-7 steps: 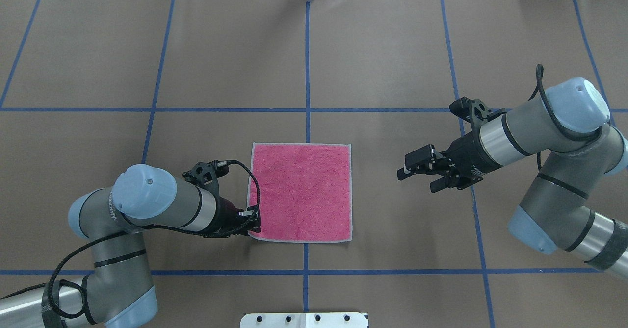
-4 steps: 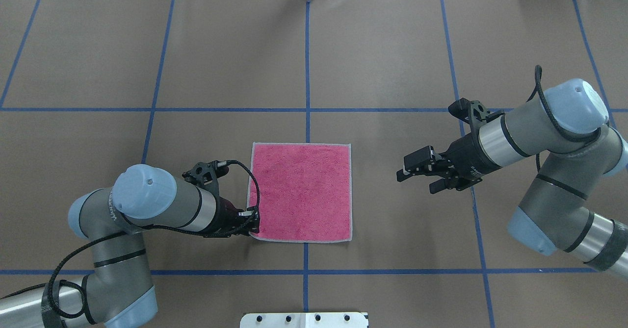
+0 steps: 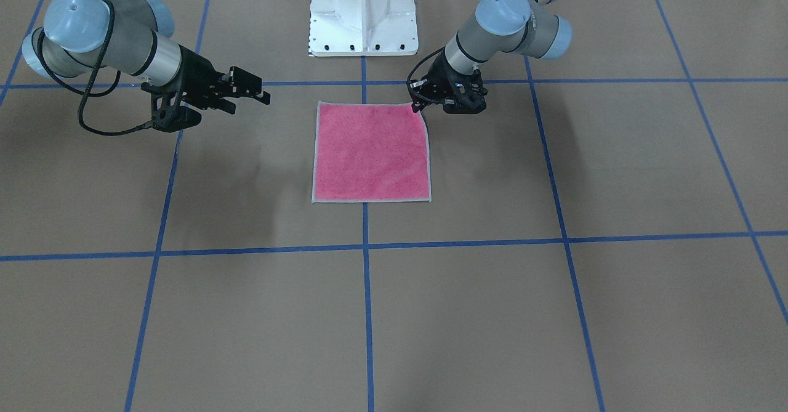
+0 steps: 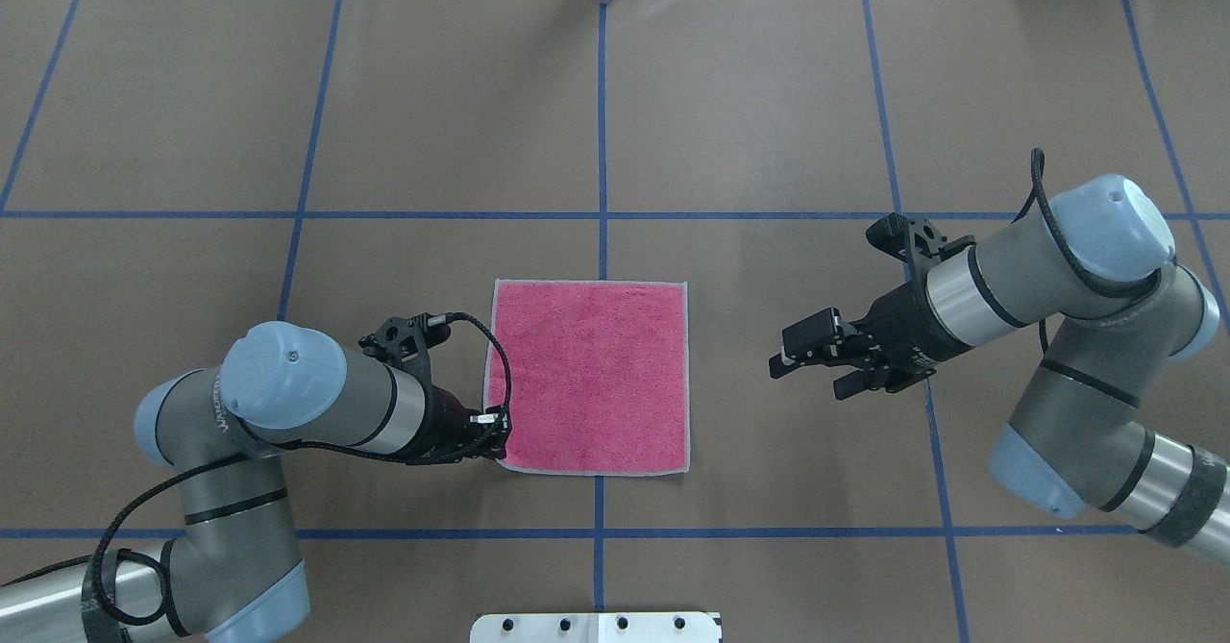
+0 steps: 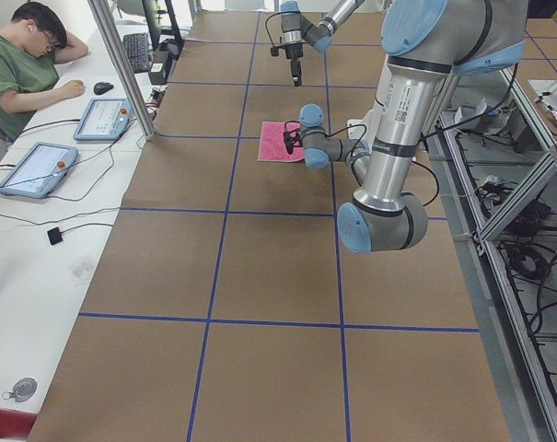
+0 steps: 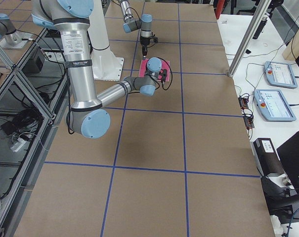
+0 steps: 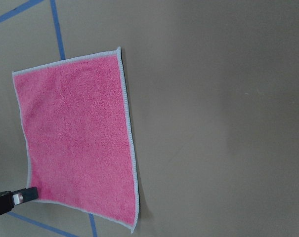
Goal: Fold towel twice with both arms
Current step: 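Lower the right gripper onto the towel's other near corner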
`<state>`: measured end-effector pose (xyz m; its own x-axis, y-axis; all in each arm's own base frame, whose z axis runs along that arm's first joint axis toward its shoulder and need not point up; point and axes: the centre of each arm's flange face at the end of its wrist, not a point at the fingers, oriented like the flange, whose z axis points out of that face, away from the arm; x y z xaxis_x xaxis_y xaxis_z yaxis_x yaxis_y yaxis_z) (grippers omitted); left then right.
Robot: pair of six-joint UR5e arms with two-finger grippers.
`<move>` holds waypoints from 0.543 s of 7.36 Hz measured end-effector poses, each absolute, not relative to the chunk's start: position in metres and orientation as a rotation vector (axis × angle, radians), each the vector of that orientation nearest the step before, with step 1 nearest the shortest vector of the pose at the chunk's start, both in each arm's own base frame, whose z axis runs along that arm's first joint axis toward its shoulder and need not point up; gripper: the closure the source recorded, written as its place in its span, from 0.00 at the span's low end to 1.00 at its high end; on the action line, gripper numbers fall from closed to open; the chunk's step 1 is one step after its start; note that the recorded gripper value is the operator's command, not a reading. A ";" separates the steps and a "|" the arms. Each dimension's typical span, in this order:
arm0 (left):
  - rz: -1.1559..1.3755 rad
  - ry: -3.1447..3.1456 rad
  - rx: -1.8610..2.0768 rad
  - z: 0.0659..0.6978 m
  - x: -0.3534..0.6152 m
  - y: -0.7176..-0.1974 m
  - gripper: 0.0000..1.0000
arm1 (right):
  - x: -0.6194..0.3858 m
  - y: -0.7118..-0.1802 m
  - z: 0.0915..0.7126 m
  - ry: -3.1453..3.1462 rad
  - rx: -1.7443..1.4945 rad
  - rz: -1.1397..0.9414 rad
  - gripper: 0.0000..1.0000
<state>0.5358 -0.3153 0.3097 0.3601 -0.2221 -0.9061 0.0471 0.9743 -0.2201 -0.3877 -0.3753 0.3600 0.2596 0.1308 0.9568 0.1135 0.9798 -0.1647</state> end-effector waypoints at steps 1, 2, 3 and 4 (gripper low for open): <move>-0.174 1.193 -0.166 0.309 0.536 -0.315 1.00 | -0.393 -0.370 0.360 -1.309 -0.226 0.003 0.01; -0.174 1.194 -0.166 0.308 0.536 -0.315 1.00 | -0.400 -0.364 0.360 -1.305 -0.233 0.000 0.01; -0.174 1.194 -0.166 0.308 0.536 -0.315 1.00 | -0.409 -0.358 0.360 -1.300 -0.231 0.006 0.01; -0.175 1.194 -0.166 0.308 0.536 -0.315 1.00 | -0.420 -0.352 0.358 -1.293 -0.230 0.034 0.01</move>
